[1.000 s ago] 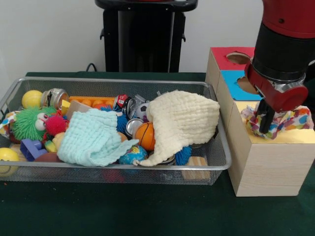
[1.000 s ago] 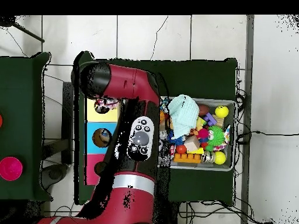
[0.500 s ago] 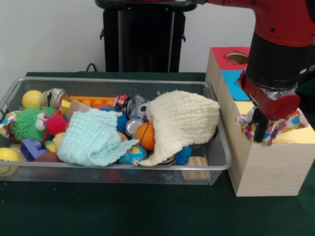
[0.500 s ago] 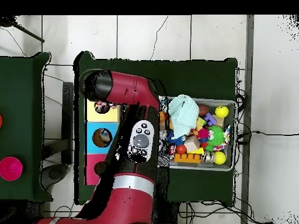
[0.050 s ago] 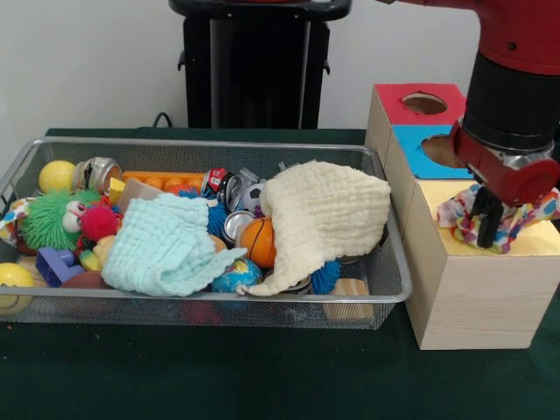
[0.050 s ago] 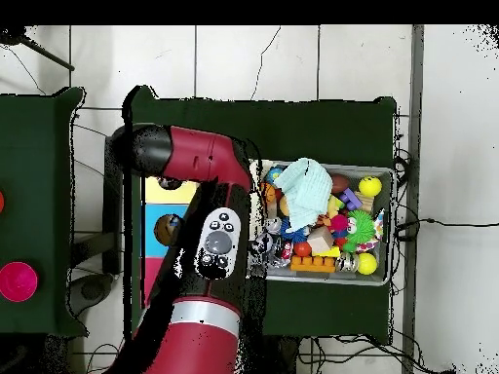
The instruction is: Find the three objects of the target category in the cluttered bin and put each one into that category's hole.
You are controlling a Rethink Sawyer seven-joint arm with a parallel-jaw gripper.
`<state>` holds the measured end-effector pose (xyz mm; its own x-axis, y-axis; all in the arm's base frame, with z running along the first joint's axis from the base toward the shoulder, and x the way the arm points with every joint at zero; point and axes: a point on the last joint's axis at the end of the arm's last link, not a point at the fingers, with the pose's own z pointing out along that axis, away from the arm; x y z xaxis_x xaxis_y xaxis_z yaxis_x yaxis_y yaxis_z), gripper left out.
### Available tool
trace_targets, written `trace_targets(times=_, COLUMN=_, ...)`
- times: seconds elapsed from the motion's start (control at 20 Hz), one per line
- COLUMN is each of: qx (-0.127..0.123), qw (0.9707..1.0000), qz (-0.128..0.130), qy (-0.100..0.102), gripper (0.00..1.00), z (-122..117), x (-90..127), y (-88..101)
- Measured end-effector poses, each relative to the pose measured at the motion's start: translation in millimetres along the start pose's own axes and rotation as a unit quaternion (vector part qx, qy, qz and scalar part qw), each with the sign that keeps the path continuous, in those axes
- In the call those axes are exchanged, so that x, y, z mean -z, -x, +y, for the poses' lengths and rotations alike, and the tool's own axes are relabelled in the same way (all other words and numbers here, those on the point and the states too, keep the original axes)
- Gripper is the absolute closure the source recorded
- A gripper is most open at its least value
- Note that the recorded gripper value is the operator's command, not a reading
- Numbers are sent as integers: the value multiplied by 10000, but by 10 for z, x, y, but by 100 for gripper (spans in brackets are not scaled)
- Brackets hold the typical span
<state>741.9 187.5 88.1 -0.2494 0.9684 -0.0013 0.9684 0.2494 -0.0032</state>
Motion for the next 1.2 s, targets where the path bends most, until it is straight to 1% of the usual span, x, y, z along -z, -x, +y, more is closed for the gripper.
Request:
trace_targets(times=0.1, qx=33, qw=10000, qz=44, qy=-29, gripper=100, z=-35, x=6, y=-136)
trace_targets(times=0.25, qx=88, qw=9999, qz=65, qy=-57, gripper=100, z=-81, x=29, y=-274)
trace_targets(times=0.45, qx=97, qw=9999, qz=90, qy=-98, gripper=100, z=-152, x=70, y=-347)
trace_targets(times=0.7, qx=8, qw=9998, qz=113, qy=-155, gripper=100, z=-263, x=81, y=-308)
trace_targets(times=0.85, qx=-76, qw=9999, qz=55, qy=-119, gripper=100, z=-371, x=19, y=-237)
trace_targets(times=1.0, qx=-169, qw=9999, qz=-35, qy=-8, gripper=100, z=-458, x=-99, y=-154)
trace_targets(times=1.15, qx=-232, qw=9995, qz=-73, qy=220, gripper=100, z=-465, x=-168, y=-132)
trace_targets(times=1.2, qx=-243, qw=9994, qz=-73, qy=254, gripper=100, z=-468, x=-184, y=-130)
